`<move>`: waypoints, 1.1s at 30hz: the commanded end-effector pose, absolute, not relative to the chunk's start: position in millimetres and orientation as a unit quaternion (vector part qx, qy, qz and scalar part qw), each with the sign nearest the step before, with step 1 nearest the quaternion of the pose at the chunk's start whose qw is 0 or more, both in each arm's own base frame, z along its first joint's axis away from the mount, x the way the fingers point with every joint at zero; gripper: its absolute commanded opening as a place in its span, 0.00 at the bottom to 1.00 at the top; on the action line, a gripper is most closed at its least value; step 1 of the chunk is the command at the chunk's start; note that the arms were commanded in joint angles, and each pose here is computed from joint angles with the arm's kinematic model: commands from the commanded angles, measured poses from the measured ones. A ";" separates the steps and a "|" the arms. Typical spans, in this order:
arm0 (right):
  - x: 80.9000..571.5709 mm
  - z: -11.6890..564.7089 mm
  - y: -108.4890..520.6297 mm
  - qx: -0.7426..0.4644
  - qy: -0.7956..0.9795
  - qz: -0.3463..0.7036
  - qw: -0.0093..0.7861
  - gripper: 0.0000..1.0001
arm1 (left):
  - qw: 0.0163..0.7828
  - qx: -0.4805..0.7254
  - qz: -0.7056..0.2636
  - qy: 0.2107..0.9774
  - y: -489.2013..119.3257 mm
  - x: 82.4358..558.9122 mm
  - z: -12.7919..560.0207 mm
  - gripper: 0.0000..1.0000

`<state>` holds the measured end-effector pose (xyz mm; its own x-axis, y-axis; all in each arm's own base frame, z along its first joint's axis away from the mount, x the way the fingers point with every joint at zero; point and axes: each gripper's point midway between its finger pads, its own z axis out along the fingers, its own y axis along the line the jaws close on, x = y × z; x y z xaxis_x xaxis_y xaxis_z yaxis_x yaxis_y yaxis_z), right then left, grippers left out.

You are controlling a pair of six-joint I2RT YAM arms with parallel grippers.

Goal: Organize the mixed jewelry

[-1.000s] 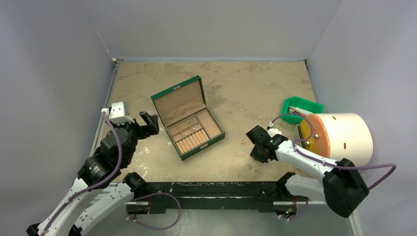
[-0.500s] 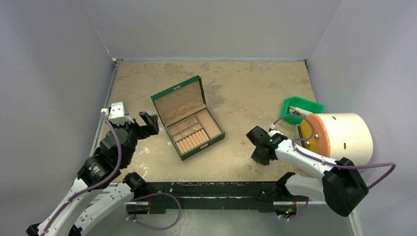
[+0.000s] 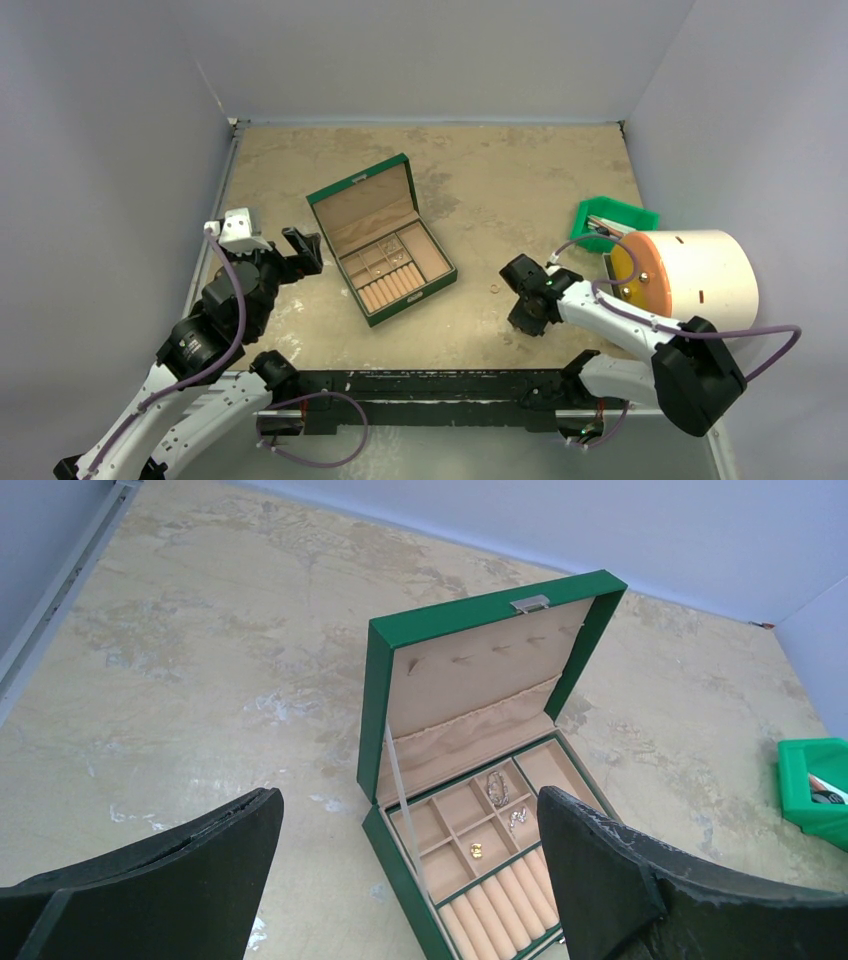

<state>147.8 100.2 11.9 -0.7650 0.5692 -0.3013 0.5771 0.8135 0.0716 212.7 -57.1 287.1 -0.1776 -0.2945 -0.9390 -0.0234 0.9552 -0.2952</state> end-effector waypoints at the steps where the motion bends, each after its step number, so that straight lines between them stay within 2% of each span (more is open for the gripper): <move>1: 144.6 8.7 105.5 0.323 0.937 -0.012 0.135 0.27 | 0.653 -0.118 -0.126 0.737 -54.9 212.0 310.3 0.99; 10: 144.5 9.2 100.6 0.332 0.933 -0.024 0.139 0.23 | 0.653 -0.117 -0.127 0.738 -55.3 212.1 309.9 0.99; 33: 154.4 25.2 98.6 0.323 0.930 -0.006 0.176 0.03 | 0.651 -0.118 -0.123 0.739 -55.3 213.0 308.8 0.98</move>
